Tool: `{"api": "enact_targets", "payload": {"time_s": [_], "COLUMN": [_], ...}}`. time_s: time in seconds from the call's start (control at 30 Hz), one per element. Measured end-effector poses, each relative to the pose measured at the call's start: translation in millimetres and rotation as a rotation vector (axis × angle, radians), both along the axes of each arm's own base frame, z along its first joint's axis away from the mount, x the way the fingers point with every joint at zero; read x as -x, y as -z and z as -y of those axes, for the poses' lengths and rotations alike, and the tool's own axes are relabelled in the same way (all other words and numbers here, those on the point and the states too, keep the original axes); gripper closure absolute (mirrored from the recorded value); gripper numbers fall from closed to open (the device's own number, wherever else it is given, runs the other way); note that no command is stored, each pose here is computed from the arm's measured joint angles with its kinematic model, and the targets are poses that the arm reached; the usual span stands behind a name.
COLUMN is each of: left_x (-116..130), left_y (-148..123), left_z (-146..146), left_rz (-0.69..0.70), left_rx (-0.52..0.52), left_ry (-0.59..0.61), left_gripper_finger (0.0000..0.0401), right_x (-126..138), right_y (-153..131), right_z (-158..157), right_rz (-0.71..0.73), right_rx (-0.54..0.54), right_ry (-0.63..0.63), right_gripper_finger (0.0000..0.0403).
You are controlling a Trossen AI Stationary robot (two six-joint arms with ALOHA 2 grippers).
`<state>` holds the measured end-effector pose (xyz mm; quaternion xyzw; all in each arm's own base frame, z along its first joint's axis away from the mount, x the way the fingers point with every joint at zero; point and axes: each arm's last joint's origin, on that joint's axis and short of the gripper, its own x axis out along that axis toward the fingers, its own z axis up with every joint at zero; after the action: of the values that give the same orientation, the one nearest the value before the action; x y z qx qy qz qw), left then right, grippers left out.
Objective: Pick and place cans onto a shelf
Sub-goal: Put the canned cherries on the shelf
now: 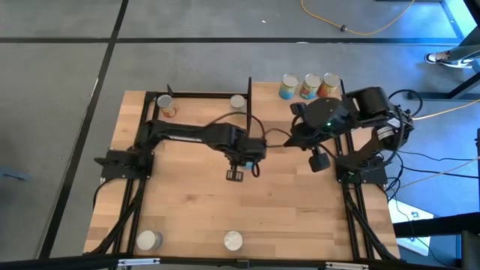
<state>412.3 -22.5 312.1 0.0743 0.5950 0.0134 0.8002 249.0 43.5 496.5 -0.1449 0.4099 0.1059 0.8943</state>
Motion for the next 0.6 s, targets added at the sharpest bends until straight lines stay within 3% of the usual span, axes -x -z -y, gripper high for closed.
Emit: {"api": "enact_targets", "payload": {"time_s": [0.2, 0.6], "left_x": [-21, -39], "left_y": [41, 76], "left_z": [3, 5], "left_rz": [-0.087, -0.127], "left_rx": [0.021, 0.032], "left_ry": [0.063, 0.087], "left_gripper_finger": [0.0401, 0.0401], "right_x": [6, 7], "right_y": [-4, -4], "right_z": [1, 1], "right_rz": [0.016, 0.018], "right_rx": [-0.006, -0.007], "right_ry": [0.003, 0.002], "right_gripper_finger": [0.0398, 0.0398]}}
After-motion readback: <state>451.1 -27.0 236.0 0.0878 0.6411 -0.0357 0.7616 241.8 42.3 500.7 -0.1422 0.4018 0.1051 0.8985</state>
